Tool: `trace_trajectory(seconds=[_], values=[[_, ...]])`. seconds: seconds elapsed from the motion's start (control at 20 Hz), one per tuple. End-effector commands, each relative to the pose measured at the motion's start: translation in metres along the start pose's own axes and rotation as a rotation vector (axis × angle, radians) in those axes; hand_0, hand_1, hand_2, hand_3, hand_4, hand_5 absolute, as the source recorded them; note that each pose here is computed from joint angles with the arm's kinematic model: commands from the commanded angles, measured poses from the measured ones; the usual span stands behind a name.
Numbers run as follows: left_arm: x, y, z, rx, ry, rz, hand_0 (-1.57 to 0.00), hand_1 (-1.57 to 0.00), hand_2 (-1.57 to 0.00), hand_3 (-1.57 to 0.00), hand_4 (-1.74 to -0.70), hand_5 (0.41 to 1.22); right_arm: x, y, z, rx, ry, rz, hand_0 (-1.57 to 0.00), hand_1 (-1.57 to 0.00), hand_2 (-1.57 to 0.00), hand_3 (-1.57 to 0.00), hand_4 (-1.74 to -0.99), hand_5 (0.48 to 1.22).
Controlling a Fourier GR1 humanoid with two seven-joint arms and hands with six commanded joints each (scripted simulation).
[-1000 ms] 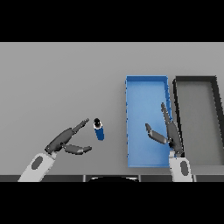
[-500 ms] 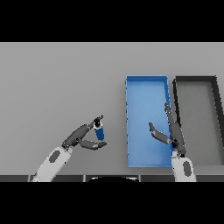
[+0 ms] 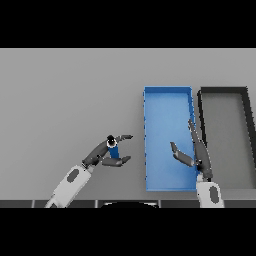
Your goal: Pick up the blue pipe and place it into the blue bin.
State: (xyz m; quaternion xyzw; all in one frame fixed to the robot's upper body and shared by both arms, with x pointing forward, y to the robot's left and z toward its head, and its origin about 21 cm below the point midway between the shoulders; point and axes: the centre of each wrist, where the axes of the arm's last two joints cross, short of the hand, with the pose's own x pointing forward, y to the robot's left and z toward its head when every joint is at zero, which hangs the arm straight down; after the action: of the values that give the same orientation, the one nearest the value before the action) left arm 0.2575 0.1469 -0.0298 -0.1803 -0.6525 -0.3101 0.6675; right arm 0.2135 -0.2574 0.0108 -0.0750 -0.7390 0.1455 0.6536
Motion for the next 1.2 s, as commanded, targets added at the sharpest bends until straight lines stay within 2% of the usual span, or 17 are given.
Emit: trace_trajectory(seconds=[0.0, 0.1, 0.15, 0.25, 0.4, 0.55, 0.65, 0.75, 0.9, 1.15], values=[[-0.003, -0.003, -0.001, 0.007, -0.007, 0.032, -0.12, -0.32, -0.49, -0.53, -1.28, 0.735, -0.001, -0.002, -0.001, -0.004, 0.004, 0.000, 0.00, 0.00, 0.00, 0.00, -1.220, 0.656], [-0.006, -0.005, 0.001, 0.023, -0.016, 0.051, -0.60, -0.75, -0.87, -0.91, -1.44, 0.910, -0.001, -0.004, 0.000, -0.004, 0.000, 0.015, 0.00, 0.00, 0.00, 0.00, -1.219, 0.657], [-0.004, -0.007, -0.001, 0.017, -0.006, 0.062, -0.80, -0.92, -1.01, -1.03, -1.50, 0.972, 0.000, -0.002, 0.000, -0.002, -0.006, 0.005, 0.00, 0.00, 0.00, 0.00, -1.224, 0.658], [-0.002, -0.018, -0.002, -0.010, -0.033, 0.053, -1.07, -1.15, -1.21, -1.19, -1.58, 1.062, 0.003, 0.002, -0.004, 0.004, 0.000, -0.013, 0.00, 0.00, 0.00, 0.00, -1.233, 0.660], [-0.002, -0.021, 0.002, 0.009, -0.050, 0.010, -1.32, -1.36, -1.39, -1.38, -1.51, 1.139, 0.000, 0.001, -0.005, 0.003, 0.017, -0.017, 0.00, 0.00, 0.00, 0.00, -1.222, 0.646], [0.009, -0.022, -0.003, 0.026, -0.125, 0.011, -1.44, -1.46, -1.48, -1.47, -1.48, 1.179, 0.003, 0.000, -0.007, -0.005, 0.015, -0.016, 0.00, 0.00, 0.00, 0.00, -1.217, 0.631], [0.022, -0.022, -0.009, 0.036, -0.171, 0.012, -1.49, -1.50, -1.51, -1.51, -1.47, 1.194, 0.001, 0.001, -0.007, 0.000, 0.008, -0.037, 0.00, 0.00, 0.00, 0.00, -1.225, 0.630], [0.034, -0.017, -0.014, 0.033, -0.227, 0.018, -1.52, -1.53, -1.53, -1.53, -1.47, 1.204, 0.000, -0.001, -0.007, 0.000, 0.017, -0.014, 0.00, 0.00, 0.00, 0.00, -1.226, 0.636], [0.056, -0.019, -0.018, 0.004, -0.270, 0.023, -1.54, -1.55, -1.55, -1.55, -1.47, 1.212, -0.002, 0.004, -0.010, 0.003, 0.024, 0.008, 0.00, 0.00, 0.00, 0.00, -1.204, 0.640], [0.085, -0.023, -0.022, -0.056, -0.315, -0.014, -1.56, -1.56, -1.56, -1.56, -1.47, 1.218, -0.003, -0.003, -0.007, -0.002, 0.010, 0.026, 0.00, 0.00, 0.00, 0.00, -1.161, 0.644]])
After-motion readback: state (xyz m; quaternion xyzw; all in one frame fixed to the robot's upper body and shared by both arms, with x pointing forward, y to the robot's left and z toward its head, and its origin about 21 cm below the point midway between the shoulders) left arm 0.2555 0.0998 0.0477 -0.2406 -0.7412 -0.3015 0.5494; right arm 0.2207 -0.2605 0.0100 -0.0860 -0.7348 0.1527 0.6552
